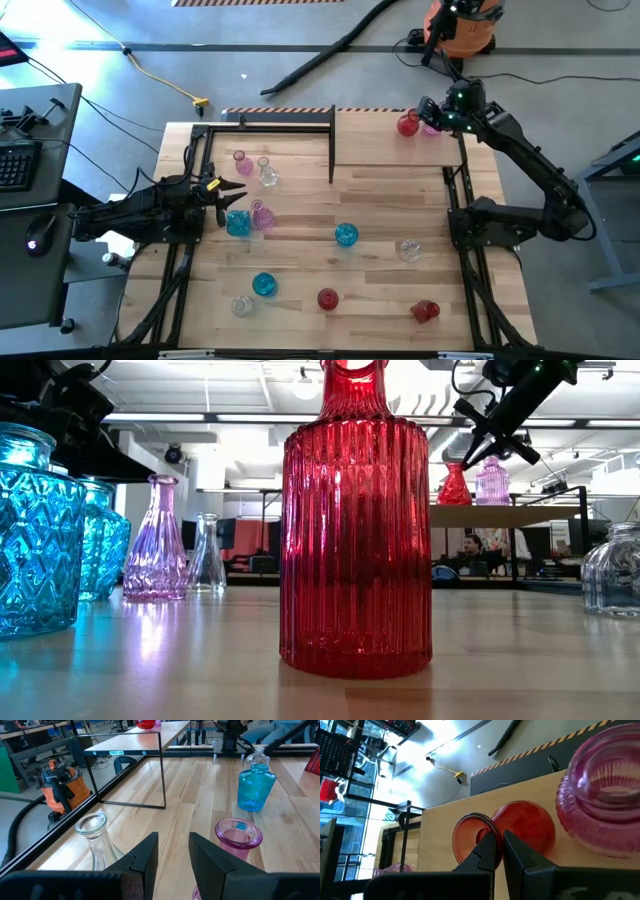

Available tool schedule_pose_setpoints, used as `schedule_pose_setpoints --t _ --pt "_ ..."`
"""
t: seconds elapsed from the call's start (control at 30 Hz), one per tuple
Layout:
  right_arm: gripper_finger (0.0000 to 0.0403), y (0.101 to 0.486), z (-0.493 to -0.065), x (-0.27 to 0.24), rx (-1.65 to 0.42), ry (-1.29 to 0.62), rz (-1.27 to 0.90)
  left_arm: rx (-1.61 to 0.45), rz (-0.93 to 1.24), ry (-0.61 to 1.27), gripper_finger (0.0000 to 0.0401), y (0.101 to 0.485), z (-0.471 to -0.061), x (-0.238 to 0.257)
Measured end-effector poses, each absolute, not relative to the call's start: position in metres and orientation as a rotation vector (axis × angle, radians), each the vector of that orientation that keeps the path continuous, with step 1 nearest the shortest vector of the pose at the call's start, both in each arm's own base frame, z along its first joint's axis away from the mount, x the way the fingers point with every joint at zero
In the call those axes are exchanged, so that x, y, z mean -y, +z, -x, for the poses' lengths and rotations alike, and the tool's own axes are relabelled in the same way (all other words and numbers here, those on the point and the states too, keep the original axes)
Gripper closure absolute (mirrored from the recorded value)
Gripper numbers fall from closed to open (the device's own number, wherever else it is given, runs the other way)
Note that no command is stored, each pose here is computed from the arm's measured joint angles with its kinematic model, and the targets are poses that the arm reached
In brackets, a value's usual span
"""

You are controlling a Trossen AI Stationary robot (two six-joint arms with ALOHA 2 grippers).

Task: Sort vases onto shelf
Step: Put the top red vase on the shelf

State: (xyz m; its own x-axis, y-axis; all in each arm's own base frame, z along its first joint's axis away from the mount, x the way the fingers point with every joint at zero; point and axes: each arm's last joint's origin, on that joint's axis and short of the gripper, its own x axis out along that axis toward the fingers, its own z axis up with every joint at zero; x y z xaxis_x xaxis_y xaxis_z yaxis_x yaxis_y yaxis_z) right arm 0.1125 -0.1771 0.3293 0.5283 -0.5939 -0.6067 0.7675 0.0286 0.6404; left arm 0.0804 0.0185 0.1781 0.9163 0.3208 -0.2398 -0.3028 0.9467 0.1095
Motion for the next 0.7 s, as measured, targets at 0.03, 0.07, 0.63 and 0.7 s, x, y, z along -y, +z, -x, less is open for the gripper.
schedule_pose_setpoints --t 0.03,0.07,0.63,0.7 --pt "0.0403 0.3293 -0.112 0.1775 -0.188 -1.062 -1.125 -0.259 -0.071 0.32 0.03 0.1781 -0.0804 -0.0184" --pt "0.0403 0.3293 -0.1119 0.1775 -0.188 -1.062 -1.125 -0.259 -0.072 0.321 0.03 0.178 -0.0804 -0.0184" --pt "0.0402 0.3291 -0.1123 0.1773 -0.192 -1.049 -1.135 -0.259 -0.071 0.321 0.03 0.1781 -0.0804 -0.0185" --pt "0.0402 0.3289 -0.1124 0.1774 -0.193 -1.049 -1.136 -0.259 -0.071 0.321 0.03 0.1781 -0.0804 -0.0185"
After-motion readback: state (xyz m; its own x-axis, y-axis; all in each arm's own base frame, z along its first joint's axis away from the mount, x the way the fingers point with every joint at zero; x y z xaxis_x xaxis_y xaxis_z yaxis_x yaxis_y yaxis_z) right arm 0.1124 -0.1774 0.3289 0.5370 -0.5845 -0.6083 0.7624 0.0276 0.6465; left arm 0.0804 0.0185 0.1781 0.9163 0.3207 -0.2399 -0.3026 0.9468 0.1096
